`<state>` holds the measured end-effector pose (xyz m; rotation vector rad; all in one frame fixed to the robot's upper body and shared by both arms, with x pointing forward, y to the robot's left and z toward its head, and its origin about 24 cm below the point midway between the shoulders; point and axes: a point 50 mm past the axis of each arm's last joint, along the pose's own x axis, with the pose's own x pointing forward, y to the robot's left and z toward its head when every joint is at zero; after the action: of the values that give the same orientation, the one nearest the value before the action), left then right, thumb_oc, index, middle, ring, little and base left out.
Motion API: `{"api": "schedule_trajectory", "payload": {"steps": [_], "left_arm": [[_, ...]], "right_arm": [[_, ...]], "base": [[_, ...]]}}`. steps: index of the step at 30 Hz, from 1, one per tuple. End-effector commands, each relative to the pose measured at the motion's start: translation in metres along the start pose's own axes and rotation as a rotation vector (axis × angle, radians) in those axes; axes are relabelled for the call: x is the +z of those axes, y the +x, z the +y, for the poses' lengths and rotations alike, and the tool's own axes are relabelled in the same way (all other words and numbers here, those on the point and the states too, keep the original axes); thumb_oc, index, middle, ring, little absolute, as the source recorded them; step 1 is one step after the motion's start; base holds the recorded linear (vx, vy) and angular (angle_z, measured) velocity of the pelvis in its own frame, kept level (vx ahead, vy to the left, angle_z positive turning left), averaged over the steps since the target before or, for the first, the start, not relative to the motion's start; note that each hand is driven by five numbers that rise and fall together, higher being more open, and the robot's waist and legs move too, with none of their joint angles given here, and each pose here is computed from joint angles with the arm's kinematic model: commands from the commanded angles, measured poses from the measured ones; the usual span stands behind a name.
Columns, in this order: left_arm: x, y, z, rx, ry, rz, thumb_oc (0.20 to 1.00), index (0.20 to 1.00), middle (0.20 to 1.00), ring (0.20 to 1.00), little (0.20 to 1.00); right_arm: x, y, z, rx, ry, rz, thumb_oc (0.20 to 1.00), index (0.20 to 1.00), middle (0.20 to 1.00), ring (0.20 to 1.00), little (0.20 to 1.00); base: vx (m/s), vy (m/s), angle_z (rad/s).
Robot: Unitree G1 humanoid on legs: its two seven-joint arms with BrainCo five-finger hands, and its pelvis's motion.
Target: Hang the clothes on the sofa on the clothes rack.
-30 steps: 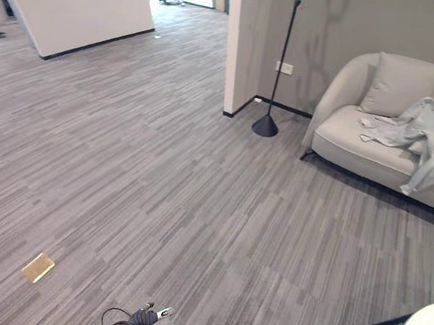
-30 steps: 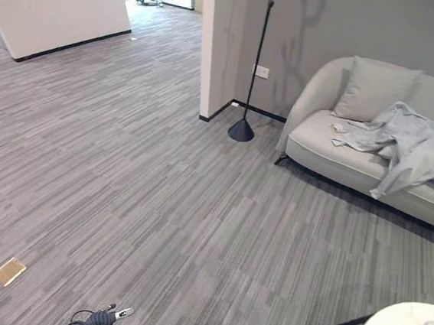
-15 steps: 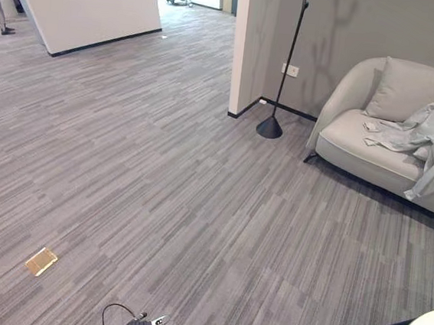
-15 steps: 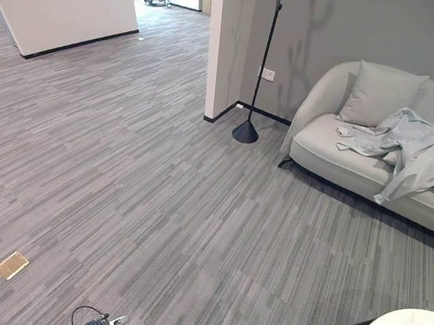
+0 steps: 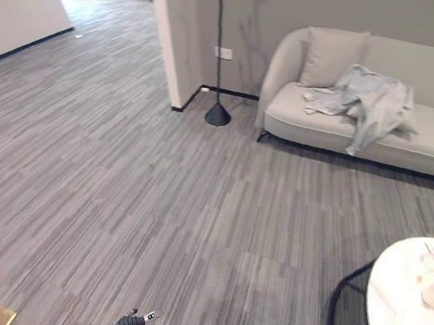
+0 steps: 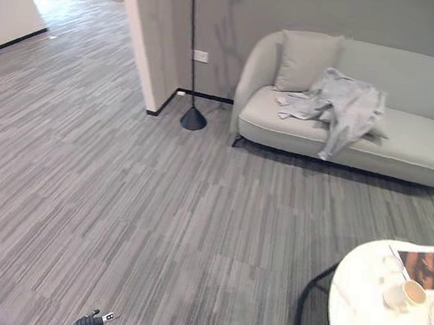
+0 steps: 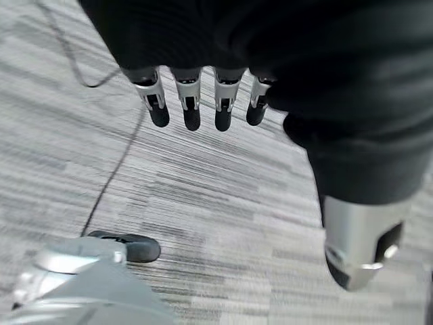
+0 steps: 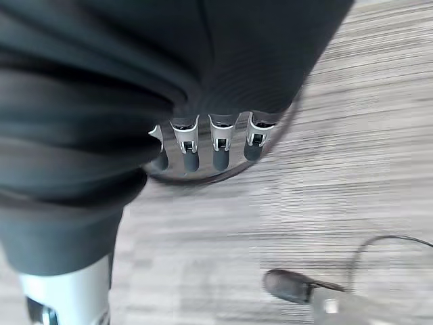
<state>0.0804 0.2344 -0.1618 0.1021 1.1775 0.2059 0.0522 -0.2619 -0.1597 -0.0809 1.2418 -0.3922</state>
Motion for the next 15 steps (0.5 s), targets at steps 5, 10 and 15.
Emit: {"api": "schedule_trajectory", "payload": {"steps": [5,10,15], "left_arm": [[0.012,0.003,0.003,0.029,-0.006,-0.022,1.0,1.0,1.0,1.0,1.0],[-0.002,0.001,0.002,0.023,0.006,0.025,1.0,1.0,1.0,1.0,1.0],[0.003,0.002,0.003,0.027,-0.021,0.01,1.0,1.0,1.0,1.0,1.0]], "right_arm": [[0.016,0.002,-0.011,-0.042,-0.023,-0.041,1.0,1.0,1.0,1.0,1.0],[0.015,0.002,-0.012,-0.042,-0.015,-0.034,1.0,1.0,1.0,1.0,1.0],[0.016,0.003,-0.014,-0.048,-0.004,-0.033,1.0,1.0,1.0,1.0,1.0]], "base": [[0.03,0.026,-0.4],[0.02,0.024,-0.17],[0.02,-0.007,0.01]]}}
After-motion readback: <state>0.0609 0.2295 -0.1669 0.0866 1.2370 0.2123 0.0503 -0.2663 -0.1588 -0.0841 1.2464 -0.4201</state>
